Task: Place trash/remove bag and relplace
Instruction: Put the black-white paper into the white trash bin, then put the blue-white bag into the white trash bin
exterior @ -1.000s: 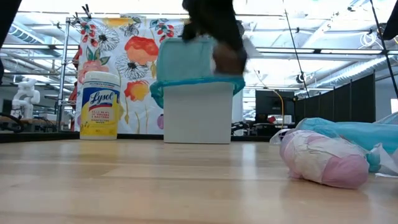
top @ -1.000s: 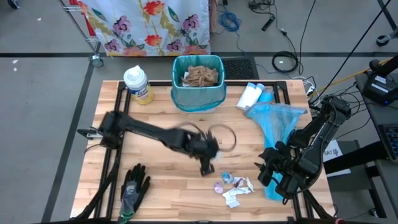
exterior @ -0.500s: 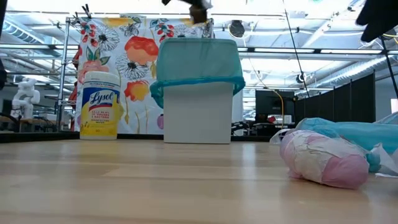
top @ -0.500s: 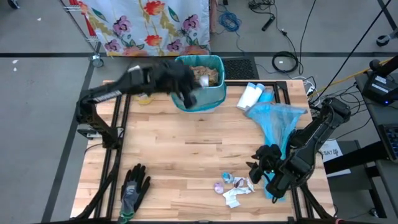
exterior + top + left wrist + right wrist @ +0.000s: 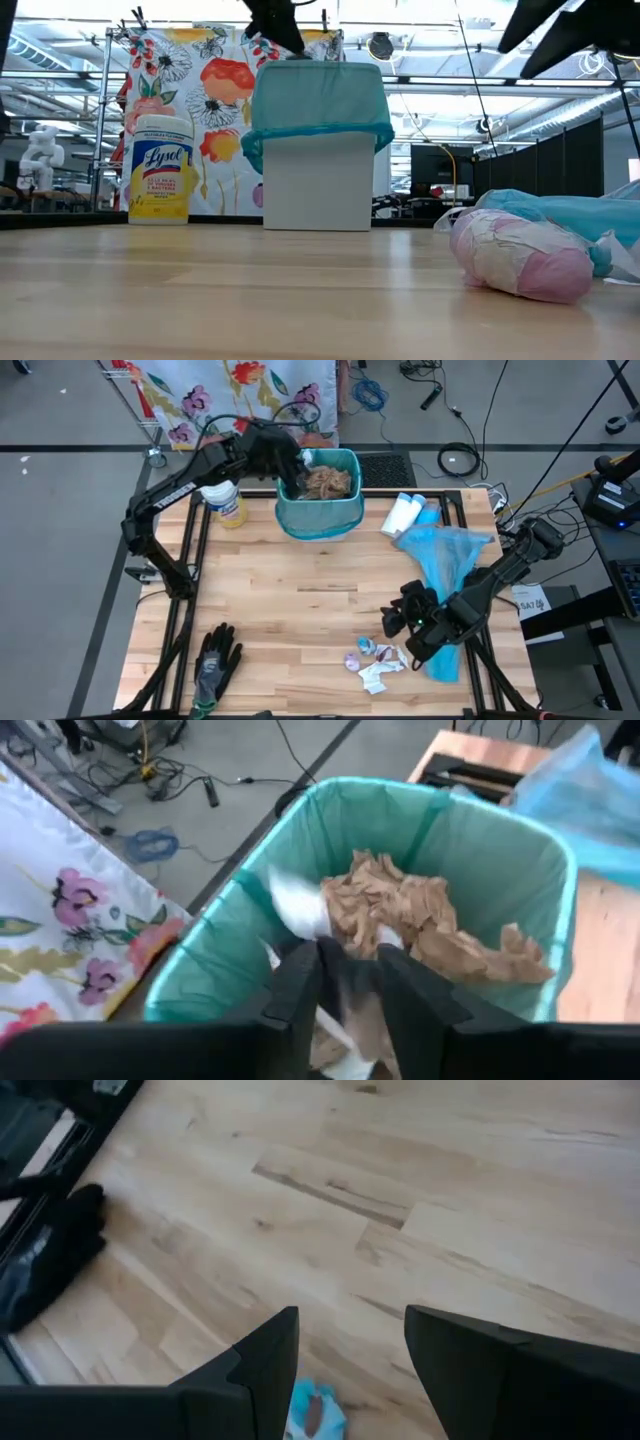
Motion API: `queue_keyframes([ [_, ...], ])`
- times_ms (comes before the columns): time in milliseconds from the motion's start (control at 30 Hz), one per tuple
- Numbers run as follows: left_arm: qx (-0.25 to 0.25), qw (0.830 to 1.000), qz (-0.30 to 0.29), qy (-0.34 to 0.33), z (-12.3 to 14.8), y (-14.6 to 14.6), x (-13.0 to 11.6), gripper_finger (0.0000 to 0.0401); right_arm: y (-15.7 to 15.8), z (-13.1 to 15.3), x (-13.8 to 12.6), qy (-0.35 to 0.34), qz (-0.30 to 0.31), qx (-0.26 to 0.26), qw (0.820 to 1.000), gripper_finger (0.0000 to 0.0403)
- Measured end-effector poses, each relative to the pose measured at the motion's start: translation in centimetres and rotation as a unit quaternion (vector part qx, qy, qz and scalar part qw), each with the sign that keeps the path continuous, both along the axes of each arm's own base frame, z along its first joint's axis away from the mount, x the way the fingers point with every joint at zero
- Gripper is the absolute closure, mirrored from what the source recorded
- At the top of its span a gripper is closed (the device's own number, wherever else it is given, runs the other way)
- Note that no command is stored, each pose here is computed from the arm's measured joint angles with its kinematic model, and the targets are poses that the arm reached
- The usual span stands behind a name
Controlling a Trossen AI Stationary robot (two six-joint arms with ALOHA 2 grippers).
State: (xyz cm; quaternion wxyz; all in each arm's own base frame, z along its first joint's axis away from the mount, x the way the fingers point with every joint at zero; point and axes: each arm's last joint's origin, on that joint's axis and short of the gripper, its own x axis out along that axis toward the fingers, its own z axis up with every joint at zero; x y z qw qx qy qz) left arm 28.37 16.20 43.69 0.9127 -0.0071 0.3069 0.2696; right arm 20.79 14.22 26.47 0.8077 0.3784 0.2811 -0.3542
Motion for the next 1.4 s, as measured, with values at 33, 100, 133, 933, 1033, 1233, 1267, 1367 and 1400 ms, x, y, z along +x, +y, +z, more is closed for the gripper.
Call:
queue_keyframes([
  [33,0.005,1.000,-0.003,0.007,0.0,0.1,-0.1,0.0282,-0.2,0.0,0.1,0.000,-0.004,0.000,1.000,0.0227],
  [100,0.014,1.000,-0.009,0.017,-0.1,0.2,-0.2,0.0271,-0.5,0.0,0.4,-0.002,-0.011,0.001,1.000,0.0227],
  [133,0.016,1.000,-0.011,0.023,-0.1,0.2,-0.2,0.0268,-0.6,0.0,0.5,-0.003,-0.013,0.001,1.000,0.0227],
  [933,-0.183,0.981,-0.007,-0.061,-6.4,-13.7,-6.7,0.0265,-2.1,0.6,4.5,0.049,0.295,0.012,0.954,0.0229],
  [1033,-0.212,0.975,0.013,-0.064,-8.6,-16.1,-7.5,0.0265,-1.7,-0.4,5.0,0.073,0.319,0.019,0.945,0.0238],
  [1233,-0.257,0.962,0.056,-0.068,-12.6,-20.5,-8.5,0.0265,-0.7,-3.7,6.4,0.138,0.355,0.043,0.923,0.0263],
  [1267,-0.264,0.960,0.061,-0.066,-13.2,-21.1,-8.7,0.0265,-0.5,-4.1,6.6,0.144,0.357,0.046,0.922,0.0266],
  [1367,-0.283,0.953,0.071,-0.088,-14.8,-23.2,-8.9,0.0265,-0.1,-5.6,7.3,0.163,0.360,0.053,0.917,0.0270],
  [1400,-0.288,0.951,0.072,-0.091,-15.4,-23.8,-9.1,0.0265,0.0,-6.1,7.5,0.168,0.360,0.052,0.916,0.0271],
])
